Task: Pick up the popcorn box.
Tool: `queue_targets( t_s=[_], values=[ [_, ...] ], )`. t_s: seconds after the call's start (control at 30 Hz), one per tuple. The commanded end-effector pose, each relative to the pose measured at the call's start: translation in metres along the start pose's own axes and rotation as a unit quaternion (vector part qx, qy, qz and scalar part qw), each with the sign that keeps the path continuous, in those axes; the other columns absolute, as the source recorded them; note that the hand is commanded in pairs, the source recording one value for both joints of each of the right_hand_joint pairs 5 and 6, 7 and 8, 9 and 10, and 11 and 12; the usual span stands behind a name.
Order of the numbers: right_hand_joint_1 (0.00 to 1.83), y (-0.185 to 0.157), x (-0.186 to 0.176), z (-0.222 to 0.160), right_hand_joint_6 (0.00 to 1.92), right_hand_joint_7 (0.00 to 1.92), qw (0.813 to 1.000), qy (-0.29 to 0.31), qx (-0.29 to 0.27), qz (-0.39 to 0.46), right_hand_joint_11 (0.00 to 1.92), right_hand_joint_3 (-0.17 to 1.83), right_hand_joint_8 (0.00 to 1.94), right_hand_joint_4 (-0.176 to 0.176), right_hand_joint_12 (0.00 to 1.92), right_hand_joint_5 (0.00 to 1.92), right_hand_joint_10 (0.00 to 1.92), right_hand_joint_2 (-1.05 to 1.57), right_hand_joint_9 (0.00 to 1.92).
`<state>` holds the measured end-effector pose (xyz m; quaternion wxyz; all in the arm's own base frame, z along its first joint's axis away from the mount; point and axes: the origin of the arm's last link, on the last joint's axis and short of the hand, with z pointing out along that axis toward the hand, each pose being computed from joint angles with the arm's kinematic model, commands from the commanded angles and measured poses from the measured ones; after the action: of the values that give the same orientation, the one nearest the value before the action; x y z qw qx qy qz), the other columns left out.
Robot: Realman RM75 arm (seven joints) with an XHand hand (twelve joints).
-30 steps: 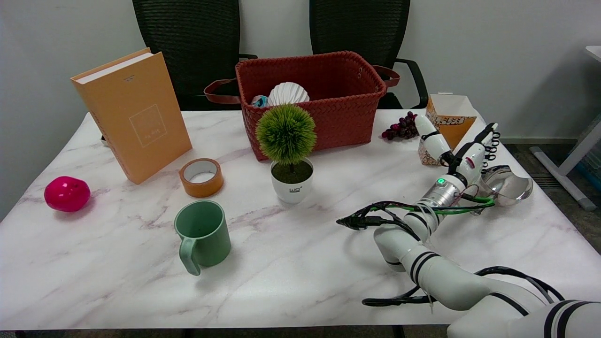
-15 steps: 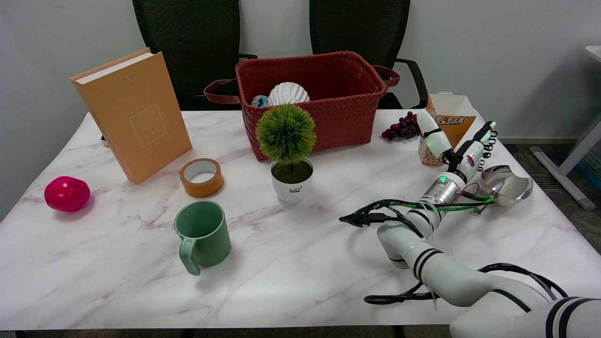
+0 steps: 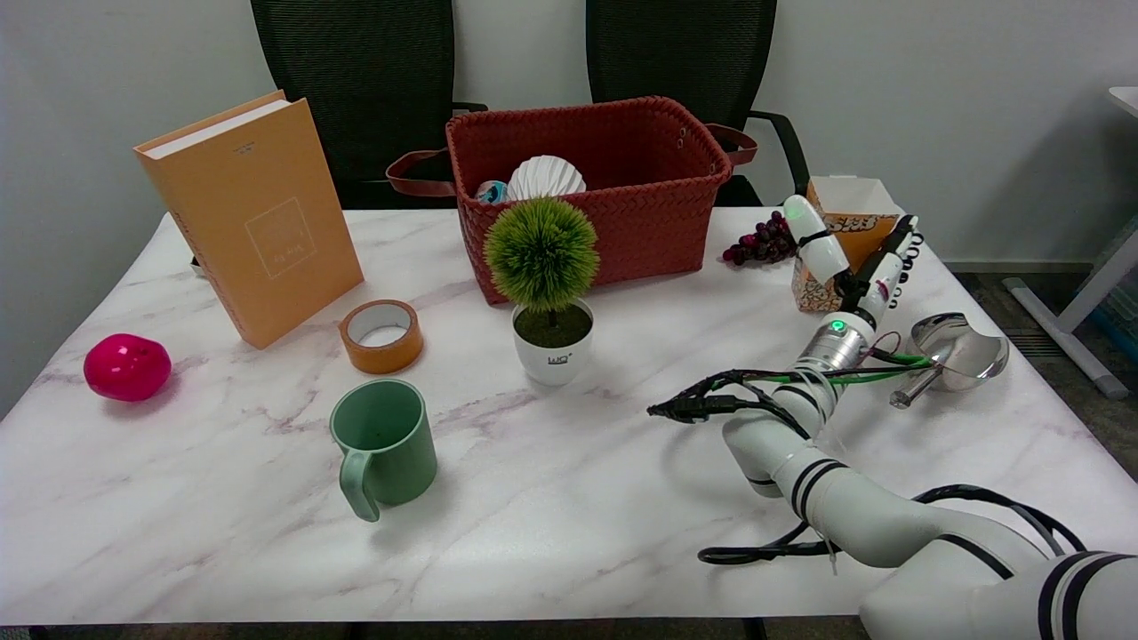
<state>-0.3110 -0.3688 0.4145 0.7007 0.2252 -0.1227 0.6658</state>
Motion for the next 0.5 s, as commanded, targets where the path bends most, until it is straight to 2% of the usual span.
queue_targets(
  t_s=[0.03,0.5],
  values=[
    [0.68,-0.003,0.001,0.015,0.00,0.00,1.000,-0.017,0.006,0.015,0.00,-0.15,0.00,0.000,0.00,0.00,0.00,0.33,0.00],
    [0.71,0.005,0.014,0.014,0.00,0.00,1.000,-0.001,0.003,0.004,0.00,-0.14,0.00,0.000,0.00,0.00,0.00,0.35,0.00]
  ],
)
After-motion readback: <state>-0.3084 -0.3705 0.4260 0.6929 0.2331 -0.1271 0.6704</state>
